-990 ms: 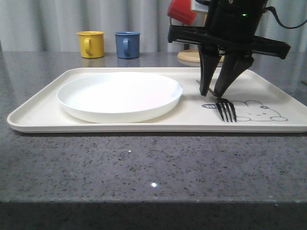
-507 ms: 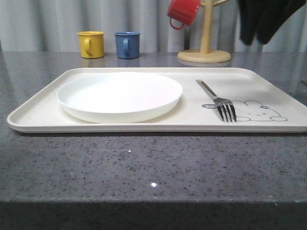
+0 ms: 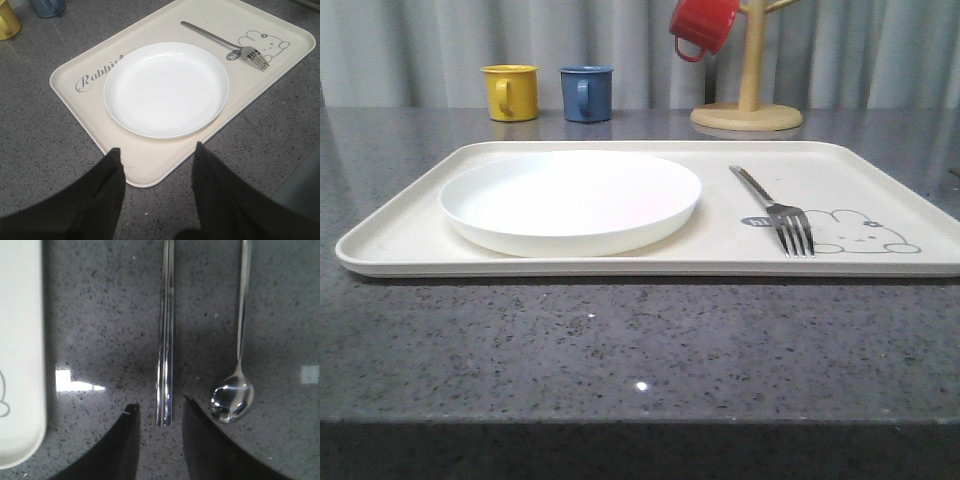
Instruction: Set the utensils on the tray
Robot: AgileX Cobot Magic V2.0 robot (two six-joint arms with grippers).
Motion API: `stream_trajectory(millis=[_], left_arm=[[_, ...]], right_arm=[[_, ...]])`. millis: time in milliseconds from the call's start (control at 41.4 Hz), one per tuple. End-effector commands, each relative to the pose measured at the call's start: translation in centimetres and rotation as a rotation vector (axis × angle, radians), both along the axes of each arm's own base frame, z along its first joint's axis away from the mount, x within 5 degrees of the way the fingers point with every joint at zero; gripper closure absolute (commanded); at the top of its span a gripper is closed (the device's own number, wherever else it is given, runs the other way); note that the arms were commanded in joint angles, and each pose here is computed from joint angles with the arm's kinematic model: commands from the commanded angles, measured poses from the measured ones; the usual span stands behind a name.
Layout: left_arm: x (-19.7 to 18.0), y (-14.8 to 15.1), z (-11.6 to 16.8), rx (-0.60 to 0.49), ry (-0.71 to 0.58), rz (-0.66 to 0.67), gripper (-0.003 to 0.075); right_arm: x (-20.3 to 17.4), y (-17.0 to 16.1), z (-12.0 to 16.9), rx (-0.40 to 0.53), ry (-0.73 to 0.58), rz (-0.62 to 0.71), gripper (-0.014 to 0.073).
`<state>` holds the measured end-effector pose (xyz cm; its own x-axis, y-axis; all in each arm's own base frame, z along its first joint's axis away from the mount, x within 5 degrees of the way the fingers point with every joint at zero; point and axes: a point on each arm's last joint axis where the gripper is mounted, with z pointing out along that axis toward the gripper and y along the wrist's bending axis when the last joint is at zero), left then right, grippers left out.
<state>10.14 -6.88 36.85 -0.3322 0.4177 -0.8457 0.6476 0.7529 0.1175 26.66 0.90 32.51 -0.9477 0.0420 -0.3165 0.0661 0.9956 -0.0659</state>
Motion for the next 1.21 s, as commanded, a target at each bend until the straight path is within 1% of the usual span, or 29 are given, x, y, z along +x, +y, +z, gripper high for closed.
stream_trajectory(millis=[0,72,145,435,652,1014,1087,1184], left_arm=[[0.2,-0.2,1.3,-0.064,-0.071,0.007,0.0419],[0.2,-0.2,1.3,-0.064,-0.071,0.007,0.0418],[0.2,-0.2,1.3,-0.064,-0.071,0.007,0.0419],[0.2,-0.2,1.3,-0.064,-0.071,0.007,0.0419],[0.2,-0.2,1.3,-0.064,-0.071,0.007,0.0419],[0.2,-0.2,1.3,-0.064,-0.071,0.007,0.0419],[0.2,-0.2,1.3,-0.064,-0.071,0.007,0.0419],[0.2,-0.2,1.3,-0.064,-0.071,0.007,0.0419]], right_arm=[[-0.1,-1.5,0.4,0.066,-0.051,0.021,0.0348],[0.3,-2.3,-0.3,0.105,-0.025,0.016,0.0348],[0.8,-2.7,-0.8,0.118,-0.013,0.001,0.0348],[3.1,-3.0,-2.8,0.114,-0.034,-0.003,0.0348],[4.2,-3.0,-3.4,0.117,-0.078,-0.007,0.0348],[4.9,-3.1,-4.9,0.122,-0.024,-0.01,0.0348],[4.8,-3.1,-5.0,0.123,-0.015,-0.01,0.0371],[4.8,-3.1,-5.0,0.123,-0.015,-0.01,0.0451]])
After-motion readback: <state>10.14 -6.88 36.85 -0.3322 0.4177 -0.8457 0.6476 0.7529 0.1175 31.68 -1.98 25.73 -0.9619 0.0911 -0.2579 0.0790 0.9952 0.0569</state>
